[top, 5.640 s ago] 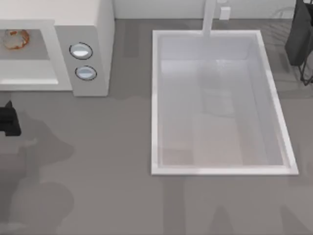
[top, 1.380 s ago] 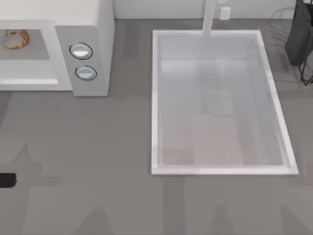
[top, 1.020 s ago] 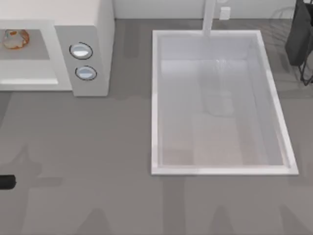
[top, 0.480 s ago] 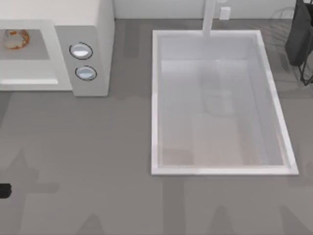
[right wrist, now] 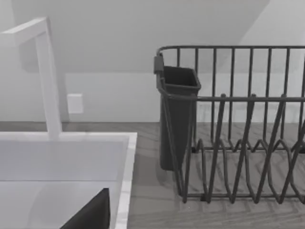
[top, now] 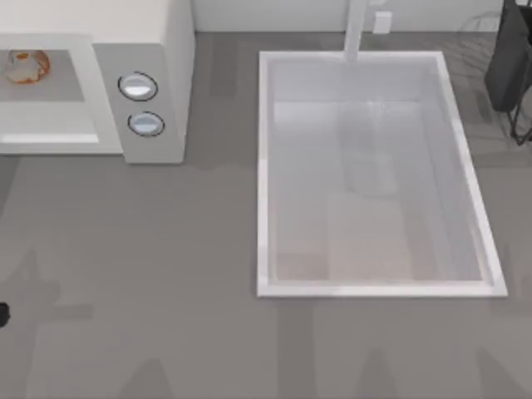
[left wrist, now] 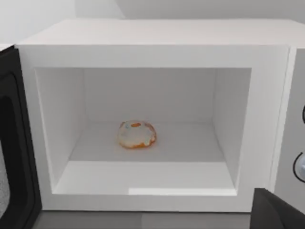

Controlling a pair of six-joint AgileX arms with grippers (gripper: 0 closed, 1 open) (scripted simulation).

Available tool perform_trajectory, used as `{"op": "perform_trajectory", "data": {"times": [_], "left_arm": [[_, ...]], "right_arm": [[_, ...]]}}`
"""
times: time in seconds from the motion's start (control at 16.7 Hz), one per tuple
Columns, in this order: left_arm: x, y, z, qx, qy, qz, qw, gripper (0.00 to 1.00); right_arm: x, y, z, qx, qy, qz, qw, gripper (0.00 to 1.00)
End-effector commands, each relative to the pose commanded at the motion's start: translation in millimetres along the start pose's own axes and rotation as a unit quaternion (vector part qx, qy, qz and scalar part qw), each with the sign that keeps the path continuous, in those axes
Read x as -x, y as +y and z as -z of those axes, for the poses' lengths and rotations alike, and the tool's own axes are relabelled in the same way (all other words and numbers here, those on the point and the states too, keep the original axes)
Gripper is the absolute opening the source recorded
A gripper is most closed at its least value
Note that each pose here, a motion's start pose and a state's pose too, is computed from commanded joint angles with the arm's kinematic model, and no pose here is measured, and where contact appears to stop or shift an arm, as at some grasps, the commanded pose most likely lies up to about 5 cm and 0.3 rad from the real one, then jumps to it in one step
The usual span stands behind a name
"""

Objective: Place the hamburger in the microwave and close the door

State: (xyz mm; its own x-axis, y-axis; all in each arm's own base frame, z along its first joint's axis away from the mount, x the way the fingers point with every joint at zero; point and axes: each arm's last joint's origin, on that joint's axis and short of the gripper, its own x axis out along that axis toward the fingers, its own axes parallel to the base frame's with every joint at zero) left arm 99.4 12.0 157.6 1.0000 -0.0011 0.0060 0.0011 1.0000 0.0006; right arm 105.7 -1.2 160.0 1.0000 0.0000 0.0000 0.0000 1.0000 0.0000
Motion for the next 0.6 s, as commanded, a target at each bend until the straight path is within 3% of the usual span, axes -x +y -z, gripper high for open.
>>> {"op": "perform_trajectory", "data": {"times": [0.6], "left_arm": [[-4.7,9.0,-0.8,-0.001,-0.002,0.0,1.0,0.0]], "right_arm": [[0.0,0.0,0.0,0.0,0.0,0.0,1.0,1.0]]}}
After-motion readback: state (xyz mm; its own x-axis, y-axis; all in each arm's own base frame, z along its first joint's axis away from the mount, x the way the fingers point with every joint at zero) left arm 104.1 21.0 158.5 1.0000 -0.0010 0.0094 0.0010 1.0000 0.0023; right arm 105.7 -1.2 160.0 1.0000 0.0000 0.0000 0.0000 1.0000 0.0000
